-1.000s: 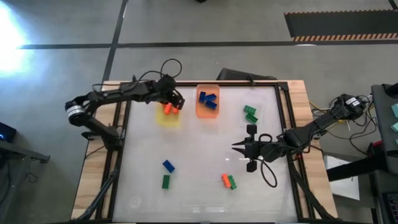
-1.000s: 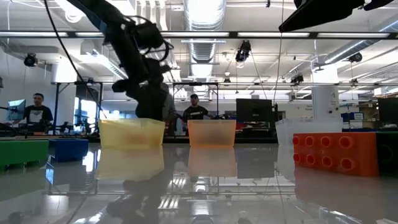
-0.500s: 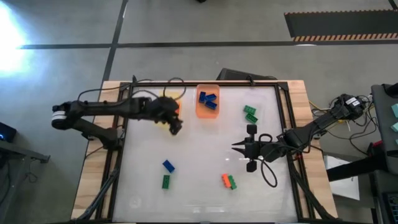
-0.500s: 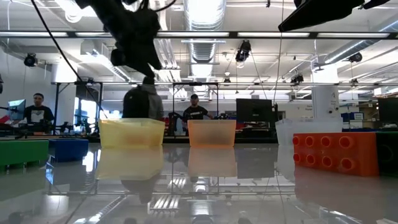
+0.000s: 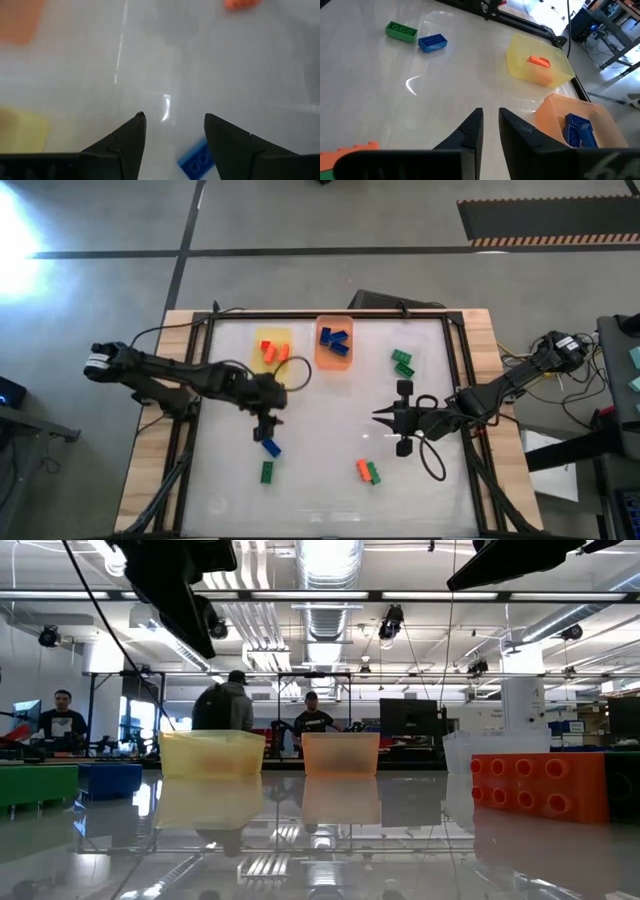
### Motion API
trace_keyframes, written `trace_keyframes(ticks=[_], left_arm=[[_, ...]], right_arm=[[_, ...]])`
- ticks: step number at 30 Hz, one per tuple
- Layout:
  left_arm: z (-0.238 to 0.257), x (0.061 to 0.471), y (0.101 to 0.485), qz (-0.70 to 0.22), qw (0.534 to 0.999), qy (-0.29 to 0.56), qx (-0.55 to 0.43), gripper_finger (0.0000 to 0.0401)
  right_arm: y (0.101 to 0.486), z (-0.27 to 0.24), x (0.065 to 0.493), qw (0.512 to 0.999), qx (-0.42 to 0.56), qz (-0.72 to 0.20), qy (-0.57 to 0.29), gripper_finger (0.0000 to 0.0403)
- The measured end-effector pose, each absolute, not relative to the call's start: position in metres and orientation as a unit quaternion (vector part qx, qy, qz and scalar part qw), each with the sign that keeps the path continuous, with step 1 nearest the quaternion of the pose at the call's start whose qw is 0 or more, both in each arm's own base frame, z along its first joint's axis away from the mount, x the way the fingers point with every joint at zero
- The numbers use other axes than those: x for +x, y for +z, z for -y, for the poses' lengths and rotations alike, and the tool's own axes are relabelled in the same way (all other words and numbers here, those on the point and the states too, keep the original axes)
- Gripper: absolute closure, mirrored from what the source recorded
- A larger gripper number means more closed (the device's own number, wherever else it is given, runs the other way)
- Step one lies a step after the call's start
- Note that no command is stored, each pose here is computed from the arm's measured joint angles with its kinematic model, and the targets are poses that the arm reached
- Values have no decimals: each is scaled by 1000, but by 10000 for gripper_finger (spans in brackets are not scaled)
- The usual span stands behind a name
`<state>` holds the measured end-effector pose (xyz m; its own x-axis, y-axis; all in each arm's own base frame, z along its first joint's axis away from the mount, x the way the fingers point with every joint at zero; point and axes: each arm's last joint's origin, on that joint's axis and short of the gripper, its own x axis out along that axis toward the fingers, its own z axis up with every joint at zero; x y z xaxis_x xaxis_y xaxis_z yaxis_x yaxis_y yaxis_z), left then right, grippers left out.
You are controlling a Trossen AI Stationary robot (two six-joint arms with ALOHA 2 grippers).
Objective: Sort & place blocks by color
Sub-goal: Put the blue game piece into the orange bin
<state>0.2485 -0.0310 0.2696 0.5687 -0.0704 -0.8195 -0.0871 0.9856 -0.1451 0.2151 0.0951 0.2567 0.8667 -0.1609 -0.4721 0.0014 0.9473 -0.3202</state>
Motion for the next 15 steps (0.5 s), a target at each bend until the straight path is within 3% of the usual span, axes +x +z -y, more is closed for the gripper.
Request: trace_keyframes(ticks=[15], left_arm=[[64, 261, 225, -573, 818, -51, -13, 216]], right_arm=[[257, -95, 215, 954, -152, -253, -43, 351]])
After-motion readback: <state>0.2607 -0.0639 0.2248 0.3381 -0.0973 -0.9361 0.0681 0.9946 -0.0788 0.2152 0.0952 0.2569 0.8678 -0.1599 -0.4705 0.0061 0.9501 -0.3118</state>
